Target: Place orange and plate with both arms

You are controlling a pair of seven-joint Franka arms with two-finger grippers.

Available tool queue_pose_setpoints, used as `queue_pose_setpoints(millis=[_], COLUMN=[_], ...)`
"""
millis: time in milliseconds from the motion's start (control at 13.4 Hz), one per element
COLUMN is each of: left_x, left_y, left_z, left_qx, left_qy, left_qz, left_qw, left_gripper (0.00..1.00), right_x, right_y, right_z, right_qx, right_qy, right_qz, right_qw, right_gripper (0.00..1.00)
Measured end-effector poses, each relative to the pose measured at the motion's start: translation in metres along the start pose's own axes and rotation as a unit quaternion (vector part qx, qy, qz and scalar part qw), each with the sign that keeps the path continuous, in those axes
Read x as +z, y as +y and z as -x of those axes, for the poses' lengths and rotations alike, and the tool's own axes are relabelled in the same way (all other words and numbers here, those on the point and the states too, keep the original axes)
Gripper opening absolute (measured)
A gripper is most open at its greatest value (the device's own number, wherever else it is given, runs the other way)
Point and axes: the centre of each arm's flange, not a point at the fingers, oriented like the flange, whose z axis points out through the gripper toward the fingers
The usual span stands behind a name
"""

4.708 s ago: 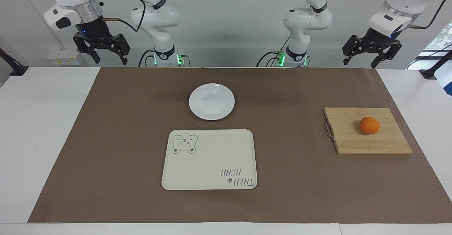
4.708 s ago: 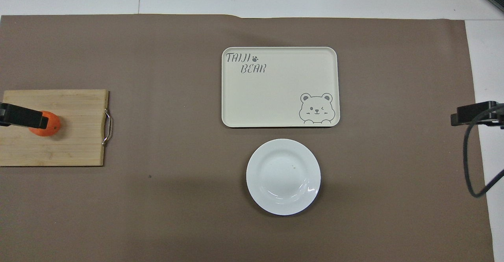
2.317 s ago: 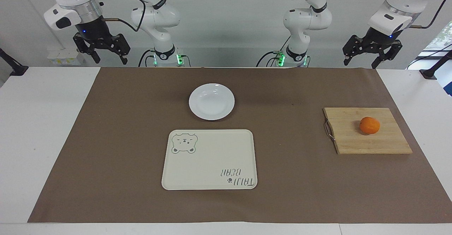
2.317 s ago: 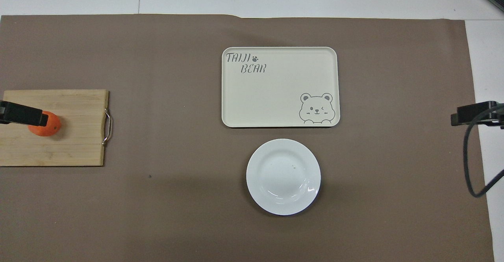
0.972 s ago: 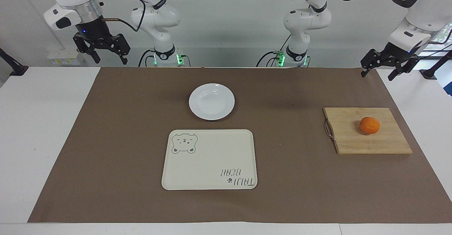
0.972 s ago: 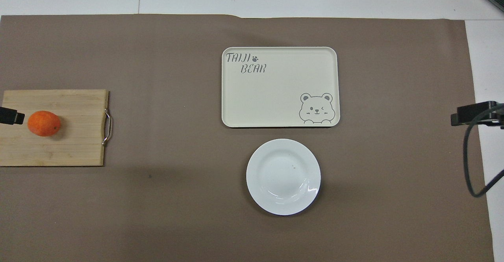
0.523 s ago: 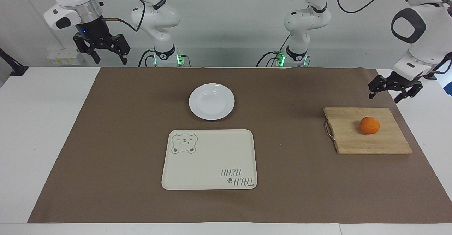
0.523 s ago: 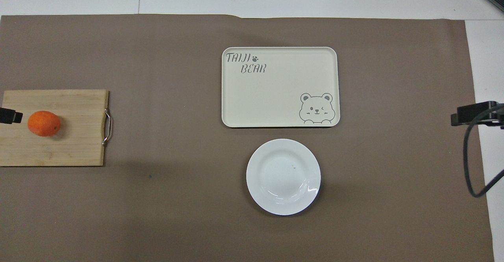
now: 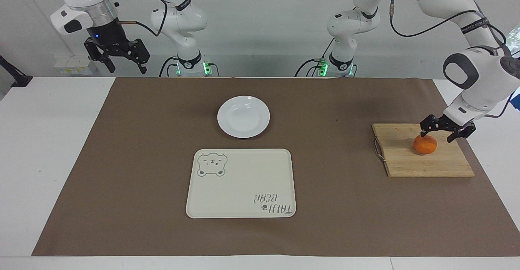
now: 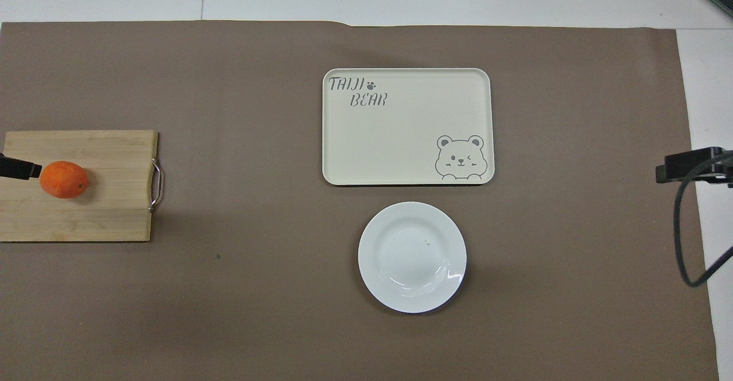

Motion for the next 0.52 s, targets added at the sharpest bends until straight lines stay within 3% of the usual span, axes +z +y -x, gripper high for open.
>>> queue_pose_setpoints(millis=[523], left_x=[0.049], left_y=[-0.008], left_z=[0.013], left_qx=[0.008], left_qy=[-0.006], left_qz=[0.003], left_qw=[1.0], left_gripper=[0.99], right_x=[0.0], right_y=[0.0], right_z=[0.0], right_qx=[0.0], right_qy=[0.0], right_qz=[0.0], right_qw=[1.0], right_gripper=[1.0])
